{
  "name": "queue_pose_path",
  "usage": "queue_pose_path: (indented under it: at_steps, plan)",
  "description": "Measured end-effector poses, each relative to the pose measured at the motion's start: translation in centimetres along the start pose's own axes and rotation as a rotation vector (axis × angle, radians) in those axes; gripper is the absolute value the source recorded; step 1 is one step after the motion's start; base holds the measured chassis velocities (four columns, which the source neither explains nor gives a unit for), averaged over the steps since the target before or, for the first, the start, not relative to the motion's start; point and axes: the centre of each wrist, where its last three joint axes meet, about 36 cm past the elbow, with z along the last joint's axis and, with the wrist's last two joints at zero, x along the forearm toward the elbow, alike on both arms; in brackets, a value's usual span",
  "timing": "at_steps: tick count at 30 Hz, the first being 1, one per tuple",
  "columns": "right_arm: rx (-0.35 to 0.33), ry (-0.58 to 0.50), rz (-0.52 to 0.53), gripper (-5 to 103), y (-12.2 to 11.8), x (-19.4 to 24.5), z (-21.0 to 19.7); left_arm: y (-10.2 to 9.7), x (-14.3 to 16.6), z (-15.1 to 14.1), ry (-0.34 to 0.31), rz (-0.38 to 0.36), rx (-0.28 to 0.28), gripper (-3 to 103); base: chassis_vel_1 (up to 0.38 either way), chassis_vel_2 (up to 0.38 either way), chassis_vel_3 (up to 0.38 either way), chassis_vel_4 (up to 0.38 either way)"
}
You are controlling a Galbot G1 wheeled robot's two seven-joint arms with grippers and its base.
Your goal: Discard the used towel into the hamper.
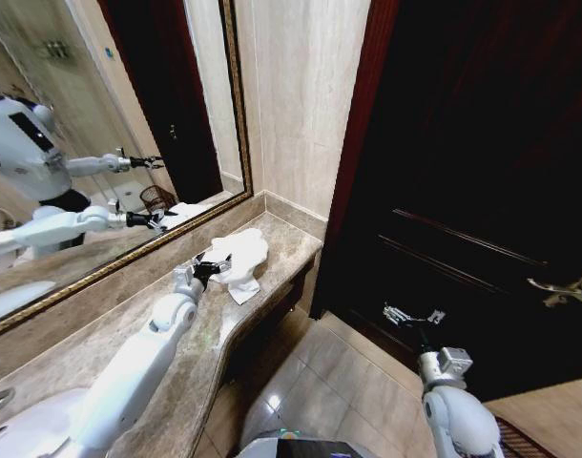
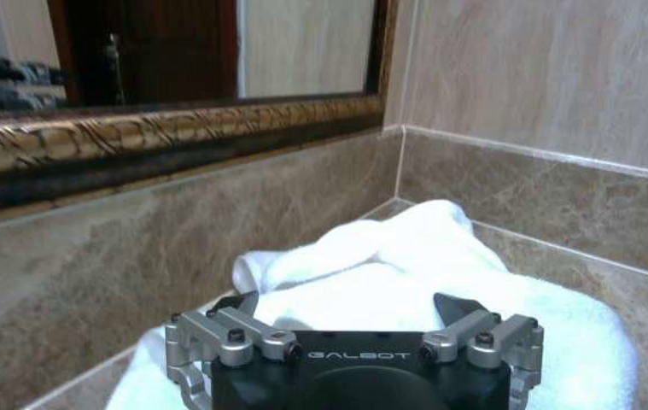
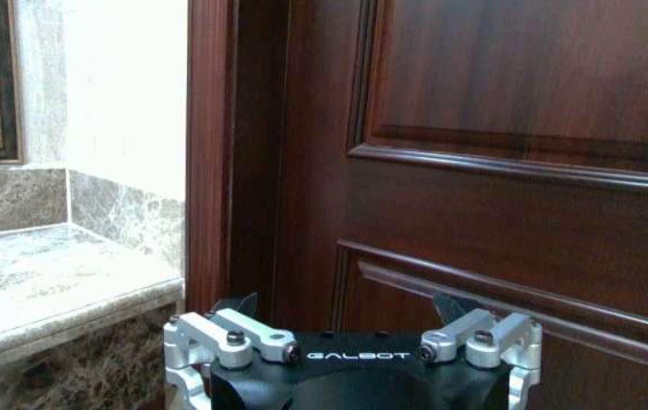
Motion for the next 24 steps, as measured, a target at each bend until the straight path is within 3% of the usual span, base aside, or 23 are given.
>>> queue_pose_path:
  at_steps: [6,15,24]
  plan:
    - [0.005,-0.009,0.013,100,-0.4,0.2,-0.1,-0.2,-1.1,-0.3,0.059,0.01,-0.016,100,0.0,0.0,0.0,0.0]
    - [0.002,-0.016,0.019,100,-0.7,0.2,-0.2,-0.8,-2.7,-0.2,0.096,0.014,-0.018,103,0.0,0.0,0.0,0.0]
    - [0.005,-0.028,0.026,100,-1.0,0.1,-0.5,-1.5,-3.6,0.3,0.132,0.022,-0.009,81,0.0,0.0,0.0,0.0]
